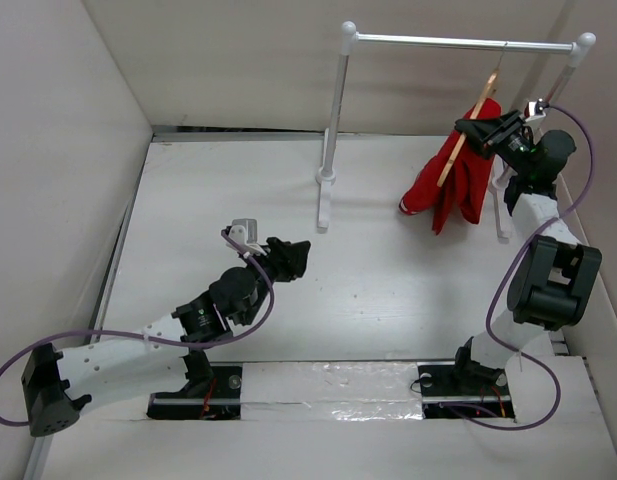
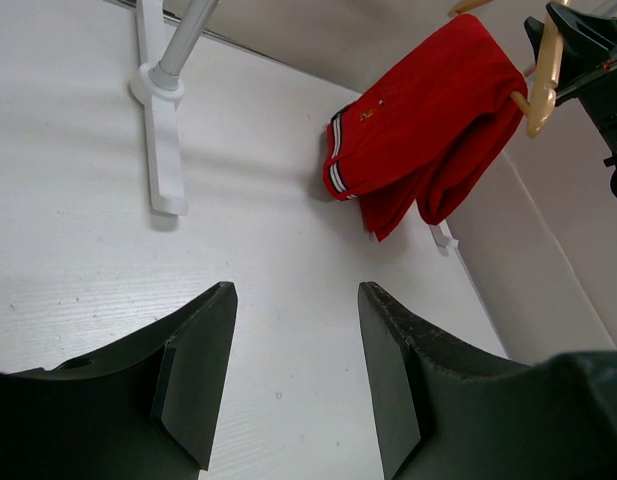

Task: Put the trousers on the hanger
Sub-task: Place the hanger at the clothesline.

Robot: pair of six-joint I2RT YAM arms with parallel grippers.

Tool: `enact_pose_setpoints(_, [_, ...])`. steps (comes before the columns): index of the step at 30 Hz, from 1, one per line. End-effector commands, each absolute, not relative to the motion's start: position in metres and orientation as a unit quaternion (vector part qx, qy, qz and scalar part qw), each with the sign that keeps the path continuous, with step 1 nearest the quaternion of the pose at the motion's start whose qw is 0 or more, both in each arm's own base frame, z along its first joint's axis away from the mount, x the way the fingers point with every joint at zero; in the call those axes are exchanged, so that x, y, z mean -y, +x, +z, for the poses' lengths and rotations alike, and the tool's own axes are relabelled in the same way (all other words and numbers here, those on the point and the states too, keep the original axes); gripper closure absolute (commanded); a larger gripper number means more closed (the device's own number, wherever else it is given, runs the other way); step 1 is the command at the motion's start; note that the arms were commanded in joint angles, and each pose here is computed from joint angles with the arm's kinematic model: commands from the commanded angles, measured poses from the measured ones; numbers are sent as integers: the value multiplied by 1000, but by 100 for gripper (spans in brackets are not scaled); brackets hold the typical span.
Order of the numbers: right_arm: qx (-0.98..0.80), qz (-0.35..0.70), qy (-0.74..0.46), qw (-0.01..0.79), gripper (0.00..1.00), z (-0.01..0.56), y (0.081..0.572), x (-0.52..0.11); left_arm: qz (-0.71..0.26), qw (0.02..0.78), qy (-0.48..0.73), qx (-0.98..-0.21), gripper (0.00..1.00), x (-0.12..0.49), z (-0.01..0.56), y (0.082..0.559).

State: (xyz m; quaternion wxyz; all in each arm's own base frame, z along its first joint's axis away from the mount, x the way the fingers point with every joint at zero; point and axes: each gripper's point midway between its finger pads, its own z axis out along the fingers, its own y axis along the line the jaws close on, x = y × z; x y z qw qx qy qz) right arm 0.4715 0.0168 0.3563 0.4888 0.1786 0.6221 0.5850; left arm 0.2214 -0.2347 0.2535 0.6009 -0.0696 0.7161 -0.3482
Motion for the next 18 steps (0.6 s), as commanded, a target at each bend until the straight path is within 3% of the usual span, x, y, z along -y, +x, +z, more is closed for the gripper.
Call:
enact_pose_setpoints(1, [-584,567,92,574,92,402,459,-17,-350,602,-79,-714,52,235,258,225])
enact_pose_setpoints(3, [-586,559,97,579,69,395,458,-13,-352,602,-78,-713,51,236,260,224])
enact_pose_setpoints(4, [-586,552,96,586,48,397,455,-13,-351,605,-74,-711,51,235,263,224])
enact_pose_setpoints(6, [-600,529,110,590,40,386,456,-9,-341,608,-78,-713,49,231,268,225])
enact_pose_setpoints(7, [-604,518,112,595,0,384,455,-8,-337,608,-80,-714,48,229,270,226])
enact_pose_setpoints(12, [-614,450,125,636,0,392,434,-2,-320,617,-83,-714,36,218,284,226])
enact_pose_setpoints(18, [-582,408,115,694,0,410,378,-9,-322,622,-94,-707,33,208,295,223])
